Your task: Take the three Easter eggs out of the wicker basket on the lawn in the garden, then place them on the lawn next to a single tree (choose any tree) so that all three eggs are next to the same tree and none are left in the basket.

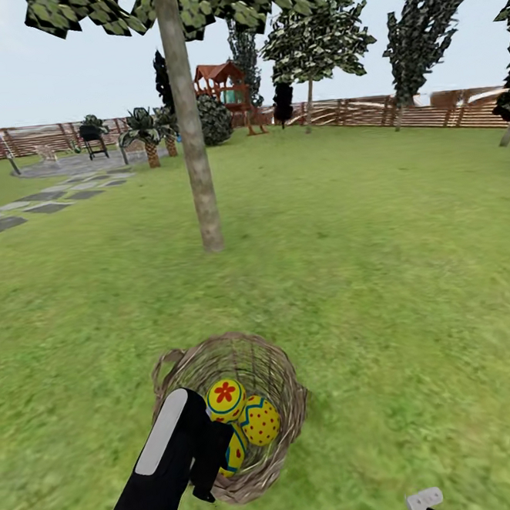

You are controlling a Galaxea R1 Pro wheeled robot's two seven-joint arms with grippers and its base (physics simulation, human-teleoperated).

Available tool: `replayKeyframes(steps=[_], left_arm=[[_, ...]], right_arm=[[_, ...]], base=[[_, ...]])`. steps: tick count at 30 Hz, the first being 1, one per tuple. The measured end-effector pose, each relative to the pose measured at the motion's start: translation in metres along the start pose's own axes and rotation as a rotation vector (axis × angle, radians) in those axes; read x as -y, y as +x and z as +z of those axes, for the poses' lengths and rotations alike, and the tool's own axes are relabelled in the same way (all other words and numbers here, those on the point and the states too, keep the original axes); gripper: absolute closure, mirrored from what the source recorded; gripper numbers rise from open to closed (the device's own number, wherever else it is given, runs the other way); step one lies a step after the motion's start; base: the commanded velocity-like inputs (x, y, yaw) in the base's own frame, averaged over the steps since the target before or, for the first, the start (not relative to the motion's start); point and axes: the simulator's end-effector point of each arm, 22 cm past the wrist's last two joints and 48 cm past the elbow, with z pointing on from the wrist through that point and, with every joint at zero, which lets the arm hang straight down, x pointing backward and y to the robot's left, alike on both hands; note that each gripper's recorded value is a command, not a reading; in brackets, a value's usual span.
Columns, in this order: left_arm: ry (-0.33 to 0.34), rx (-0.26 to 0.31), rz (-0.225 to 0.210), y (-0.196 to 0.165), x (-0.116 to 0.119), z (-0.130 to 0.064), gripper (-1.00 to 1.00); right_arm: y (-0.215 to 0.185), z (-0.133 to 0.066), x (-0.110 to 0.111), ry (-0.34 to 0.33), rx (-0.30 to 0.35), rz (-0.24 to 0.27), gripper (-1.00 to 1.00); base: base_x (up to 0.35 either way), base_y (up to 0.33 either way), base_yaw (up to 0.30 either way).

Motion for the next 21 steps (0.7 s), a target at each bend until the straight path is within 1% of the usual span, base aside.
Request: replayKeyframes(steps=[8, 16, 21], left_arm=[[0.008, 0.002, 0.002, -0.0002, 0.0012, -0.0026, 1.00], [0.008, 0.003, 0.003, -0.0002, 0.0013, -0.0028, 1.00], [0.008, 0.002, 0.002, -0.0003, 0.0012, -0.0028, 1.00]], right_arm=[[-0.0034, -0.0005, 0.0005, 0.001, 0.008, -0.001, -1.00], [-0.0036, -0.0007, 0.0016, 0.003, 0.008, -0.001, -1.00], [-0.0037, -0.0007, 0.0018, 0.003, 0.008, -0.001, -1.00]], base=[[0.331, 0.119, 0.256], [0.334, 0.087, 0.019], [0.334, 0.093, 0.212]])
